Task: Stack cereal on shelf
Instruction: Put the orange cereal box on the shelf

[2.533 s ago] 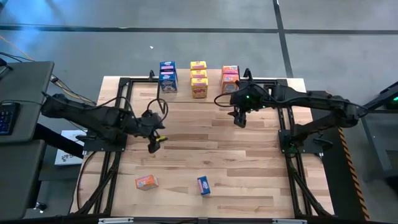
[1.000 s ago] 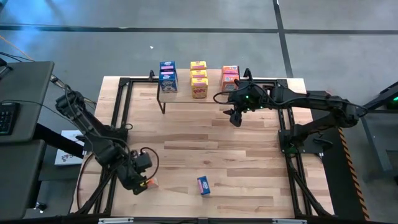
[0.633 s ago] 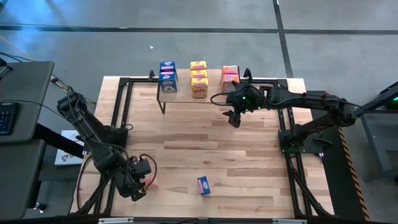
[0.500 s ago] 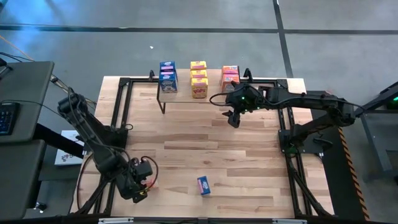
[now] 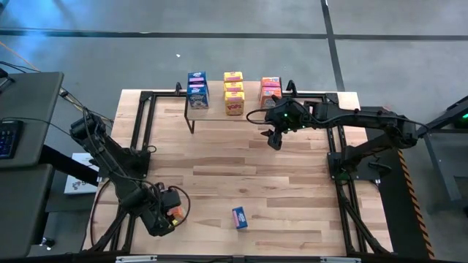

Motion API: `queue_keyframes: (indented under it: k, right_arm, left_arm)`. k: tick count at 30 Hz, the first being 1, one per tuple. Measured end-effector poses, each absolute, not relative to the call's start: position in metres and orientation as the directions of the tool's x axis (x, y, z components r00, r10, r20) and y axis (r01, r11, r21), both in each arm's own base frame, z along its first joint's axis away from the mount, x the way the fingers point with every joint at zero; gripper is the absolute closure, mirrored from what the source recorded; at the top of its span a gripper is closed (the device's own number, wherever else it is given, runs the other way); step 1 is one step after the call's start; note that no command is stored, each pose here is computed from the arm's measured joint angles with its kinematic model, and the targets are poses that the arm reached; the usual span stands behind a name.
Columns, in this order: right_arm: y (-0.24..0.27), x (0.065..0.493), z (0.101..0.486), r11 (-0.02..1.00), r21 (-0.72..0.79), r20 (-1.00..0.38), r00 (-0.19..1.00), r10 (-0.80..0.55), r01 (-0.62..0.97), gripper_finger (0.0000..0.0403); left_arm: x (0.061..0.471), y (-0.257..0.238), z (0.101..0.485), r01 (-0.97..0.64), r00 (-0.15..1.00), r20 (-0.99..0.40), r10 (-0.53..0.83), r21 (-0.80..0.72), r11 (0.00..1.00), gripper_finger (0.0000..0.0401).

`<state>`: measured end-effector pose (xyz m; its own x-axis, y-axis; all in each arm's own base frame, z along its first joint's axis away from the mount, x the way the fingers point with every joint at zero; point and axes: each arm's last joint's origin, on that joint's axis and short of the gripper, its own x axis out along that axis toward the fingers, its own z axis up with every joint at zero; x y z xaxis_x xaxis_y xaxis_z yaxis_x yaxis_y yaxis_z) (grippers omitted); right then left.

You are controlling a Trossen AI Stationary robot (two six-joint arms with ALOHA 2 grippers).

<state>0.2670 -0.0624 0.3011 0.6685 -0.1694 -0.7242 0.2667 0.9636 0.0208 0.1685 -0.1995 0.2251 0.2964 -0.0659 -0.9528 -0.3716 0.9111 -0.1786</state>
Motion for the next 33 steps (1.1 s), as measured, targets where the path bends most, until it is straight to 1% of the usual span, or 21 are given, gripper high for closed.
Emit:
queue_keyframes:
  k: [5, 12, 16, 27, 33]
  right_arm:
    - [-0.062, 0.267, 0.301, 0.964, 0.021, -0.724, 0.669, -0.169, 0.267, 0.0192]
    - [-0.062, 0.267, 0.301, 0.964, 0.021, -0.724, 0.669, -0.169, 0.267, 0.0192]
    - [-0.062, 0.267, 0.301, 0.964, 0.021, -0.724, 0.669, -0.169, 0.267, 0.0192]
    - [-0.062, 0.267, 0.301, 0.966, 0.034, -0.724, 0.673, -0.152, 0.255, 0.0192]
    - [-0.061, 0.267, 0.301, 0.967, 0.053, -0.724, 0.677, -0.134, 0.249, 0.0192]
  left_arm:
    - [0.172, -0.195, 0.224, -0.393, 0.287, -0.957, -0.044, -0.159, 0.906, 0.0157]
    - [0.178, -0.190, 0.224, -0.382, 0.283, -0.958, -0.040, -0.150, 0.912, 0.0212]
    - [0.181, -0.187, 0.224, -0.369, 0.287, -0.957, -0.038, -0.147, 0.918, 0.0232]
    - [0.193, -0.177, 0.232, -0.304, 0.337, -0.939, -0.068, -0.177, 0.936, 0.0238]
    - [0.199, -0.163, 0.239, -0.265, 0.366, -0.929, -0.057, -0.162, 0.951, 0.0238]
